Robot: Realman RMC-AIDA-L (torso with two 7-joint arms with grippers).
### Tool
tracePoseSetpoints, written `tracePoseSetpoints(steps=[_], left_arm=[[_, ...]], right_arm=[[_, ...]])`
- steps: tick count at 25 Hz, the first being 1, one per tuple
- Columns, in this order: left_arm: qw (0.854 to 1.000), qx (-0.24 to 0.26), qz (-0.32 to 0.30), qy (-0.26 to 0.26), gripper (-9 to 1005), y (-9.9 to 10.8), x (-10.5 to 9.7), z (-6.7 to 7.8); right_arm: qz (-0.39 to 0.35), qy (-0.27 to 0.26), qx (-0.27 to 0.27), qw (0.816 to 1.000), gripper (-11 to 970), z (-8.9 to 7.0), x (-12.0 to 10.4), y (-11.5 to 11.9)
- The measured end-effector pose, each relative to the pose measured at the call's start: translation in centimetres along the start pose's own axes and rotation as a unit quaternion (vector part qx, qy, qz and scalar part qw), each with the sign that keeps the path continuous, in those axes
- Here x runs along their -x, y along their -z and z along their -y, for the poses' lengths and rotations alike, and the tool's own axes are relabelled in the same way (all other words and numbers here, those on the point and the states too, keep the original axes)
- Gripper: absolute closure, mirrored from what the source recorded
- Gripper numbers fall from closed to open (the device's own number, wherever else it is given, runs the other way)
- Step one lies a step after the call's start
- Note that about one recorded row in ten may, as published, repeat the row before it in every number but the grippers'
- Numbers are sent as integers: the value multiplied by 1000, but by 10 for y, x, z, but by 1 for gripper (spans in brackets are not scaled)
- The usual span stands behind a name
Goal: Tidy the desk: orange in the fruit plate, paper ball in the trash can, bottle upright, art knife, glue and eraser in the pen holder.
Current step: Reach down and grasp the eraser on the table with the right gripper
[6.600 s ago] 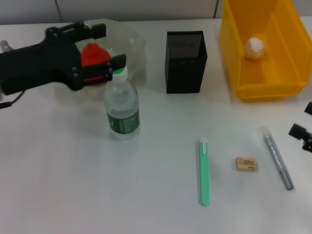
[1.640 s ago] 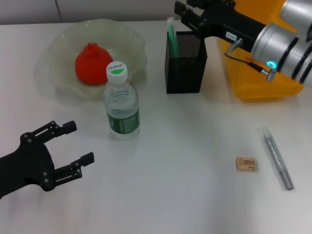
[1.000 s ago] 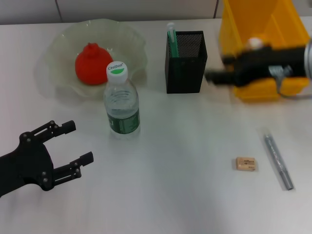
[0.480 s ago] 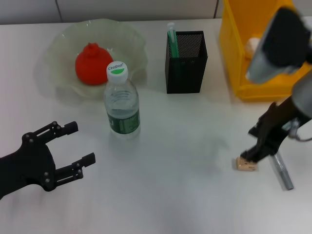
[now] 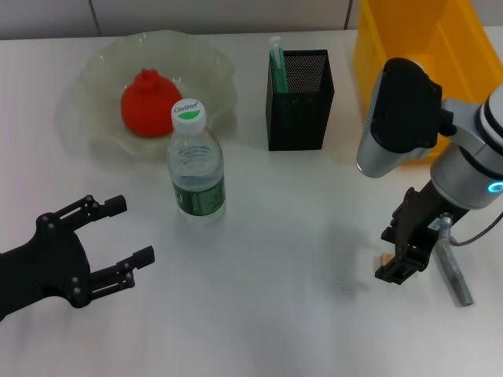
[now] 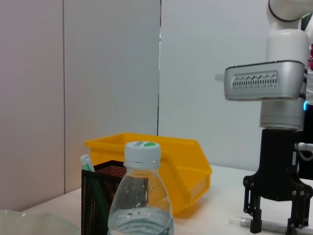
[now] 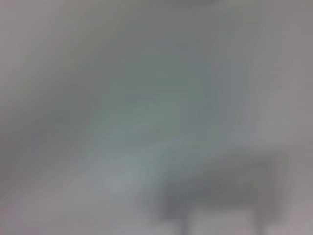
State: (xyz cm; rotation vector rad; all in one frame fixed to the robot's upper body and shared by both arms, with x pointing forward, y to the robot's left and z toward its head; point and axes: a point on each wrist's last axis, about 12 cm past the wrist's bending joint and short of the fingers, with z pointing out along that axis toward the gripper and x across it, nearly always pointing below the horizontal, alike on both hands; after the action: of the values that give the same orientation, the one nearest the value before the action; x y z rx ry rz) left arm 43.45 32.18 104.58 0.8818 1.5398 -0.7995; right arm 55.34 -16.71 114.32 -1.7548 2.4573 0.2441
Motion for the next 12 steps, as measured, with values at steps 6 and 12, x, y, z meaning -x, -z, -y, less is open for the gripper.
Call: tracePoseSetpoints(steps=[6,12], left_arm=[[1000,0,0,0,196,0,0,0],[1000,1,0,0,196,0,0,0]], right_arm=[[-10,3,2,1000,349,4,-1,-10],[-15,3,5,1000,377,6,-3,-15]])
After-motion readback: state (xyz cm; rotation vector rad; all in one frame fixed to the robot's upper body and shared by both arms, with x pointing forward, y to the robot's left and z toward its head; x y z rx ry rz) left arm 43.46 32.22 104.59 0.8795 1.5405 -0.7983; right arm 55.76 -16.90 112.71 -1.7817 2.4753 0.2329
